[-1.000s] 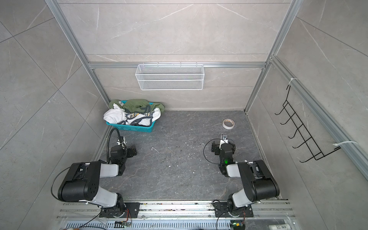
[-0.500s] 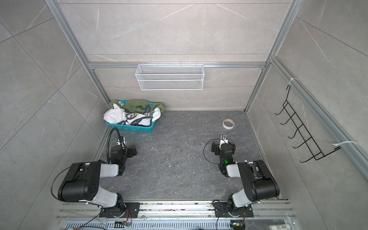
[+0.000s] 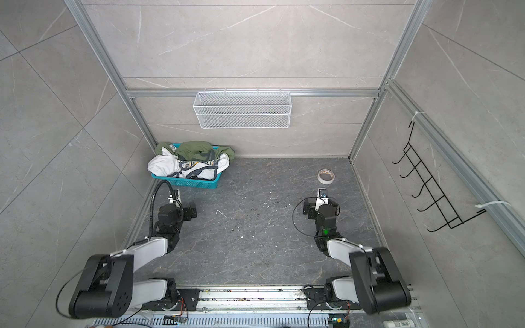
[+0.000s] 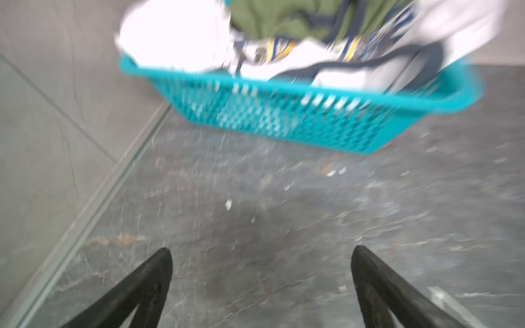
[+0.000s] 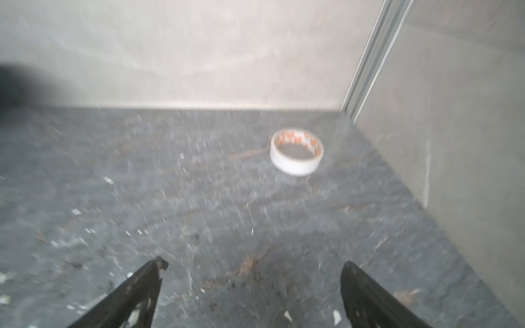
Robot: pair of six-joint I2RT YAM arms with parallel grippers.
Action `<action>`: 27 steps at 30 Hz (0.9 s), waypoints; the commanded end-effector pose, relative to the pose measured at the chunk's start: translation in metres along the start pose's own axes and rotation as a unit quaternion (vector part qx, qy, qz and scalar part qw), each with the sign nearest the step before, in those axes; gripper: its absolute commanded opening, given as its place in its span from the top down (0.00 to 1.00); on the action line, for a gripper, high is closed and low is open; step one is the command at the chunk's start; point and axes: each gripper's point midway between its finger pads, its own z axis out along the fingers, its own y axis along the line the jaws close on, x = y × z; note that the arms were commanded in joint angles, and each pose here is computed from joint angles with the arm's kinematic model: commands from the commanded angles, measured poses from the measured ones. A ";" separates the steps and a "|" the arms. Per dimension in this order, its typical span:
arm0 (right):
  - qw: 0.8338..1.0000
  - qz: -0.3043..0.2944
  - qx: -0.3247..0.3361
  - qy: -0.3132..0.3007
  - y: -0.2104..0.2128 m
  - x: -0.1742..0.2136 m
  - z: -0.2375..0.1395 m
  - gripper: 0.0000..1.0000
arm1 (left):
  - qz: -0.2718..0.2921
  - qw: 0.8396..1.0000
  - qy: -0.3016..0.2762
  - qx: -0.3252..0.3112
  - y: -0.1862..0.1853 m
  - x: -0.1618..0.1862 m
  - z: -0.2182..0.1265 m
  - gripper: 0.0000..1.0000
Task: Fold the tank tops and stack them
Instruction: 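Reach the left gripper into the teal basket and grasp the white tank top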
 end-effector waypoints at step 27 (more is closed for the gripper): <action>0.951 0.292 -0.046 0.088 -0.003 -0.086 -0.127 0.01 | -0.194 0.965 0.169 -0.039 -0.019 -0.116 0.005 0.00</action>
